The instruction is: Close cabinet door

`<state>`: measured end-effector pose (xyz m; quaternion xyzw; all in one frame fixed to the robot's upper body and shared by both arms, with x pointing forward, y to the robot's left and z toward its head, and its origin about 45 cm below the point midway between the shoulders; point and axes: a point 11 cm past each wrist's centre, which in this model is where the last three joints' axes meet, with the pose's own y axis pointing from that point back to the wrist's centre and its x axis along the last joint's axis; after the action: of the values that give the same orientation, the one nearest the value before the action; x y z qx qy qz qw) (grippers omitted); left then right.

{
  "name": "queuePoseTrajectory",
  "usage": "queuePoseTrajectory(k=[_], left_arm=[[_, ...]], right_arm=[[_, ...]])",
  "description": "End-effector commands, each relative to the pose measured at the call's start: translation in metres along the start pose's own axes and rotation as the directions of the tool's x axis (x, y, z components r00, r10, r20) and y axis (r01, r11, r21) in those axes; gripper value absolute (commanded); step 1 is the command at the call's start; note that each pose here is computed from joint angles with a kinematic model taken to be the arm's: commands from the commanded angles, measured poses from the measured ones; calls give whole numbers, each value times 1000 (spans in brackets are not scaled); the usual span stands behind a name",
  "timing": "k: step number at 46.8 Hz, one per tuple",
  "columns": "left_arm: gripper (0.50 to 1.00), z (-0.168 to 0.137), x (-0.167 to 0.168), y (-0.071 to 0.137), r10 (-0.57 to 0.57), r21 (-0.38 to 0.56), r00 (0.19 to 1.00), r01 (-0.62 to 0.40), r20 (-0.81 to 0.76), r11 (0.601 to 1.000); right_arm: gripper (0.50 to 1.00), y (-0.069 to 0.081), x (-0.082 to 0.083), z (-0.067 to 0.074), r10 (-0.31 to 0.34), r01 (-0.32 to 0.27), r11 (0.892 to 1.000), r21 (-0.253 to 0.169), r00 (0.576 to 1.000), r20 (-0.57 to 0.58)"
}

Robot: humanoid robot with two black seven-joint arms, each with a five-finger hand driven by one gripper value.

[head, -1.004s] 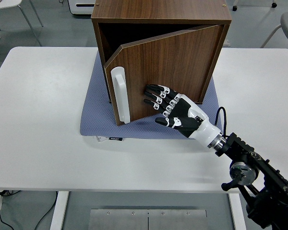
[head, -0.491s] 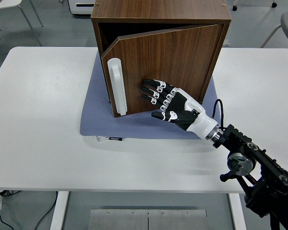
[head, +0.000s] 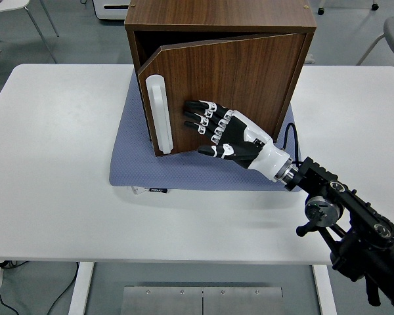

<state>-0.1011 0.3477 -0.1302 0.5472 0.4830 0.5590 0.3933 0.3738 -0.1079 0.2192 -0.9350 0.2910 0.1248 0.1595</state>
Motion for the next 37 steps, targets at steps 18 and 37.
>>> queuePoseTrajectory(k=[18,37], left_arm=[[1000,0,0,0,0,0,1000,0,0,1000],[1000,0,0,0,0,2,1000,0,-1,1000]], right_arm=[[1000,-9,14,-14,72,-70,997,37,997,-34],[1000,-16,31,-35,195,-192,975,117,981,-21]])
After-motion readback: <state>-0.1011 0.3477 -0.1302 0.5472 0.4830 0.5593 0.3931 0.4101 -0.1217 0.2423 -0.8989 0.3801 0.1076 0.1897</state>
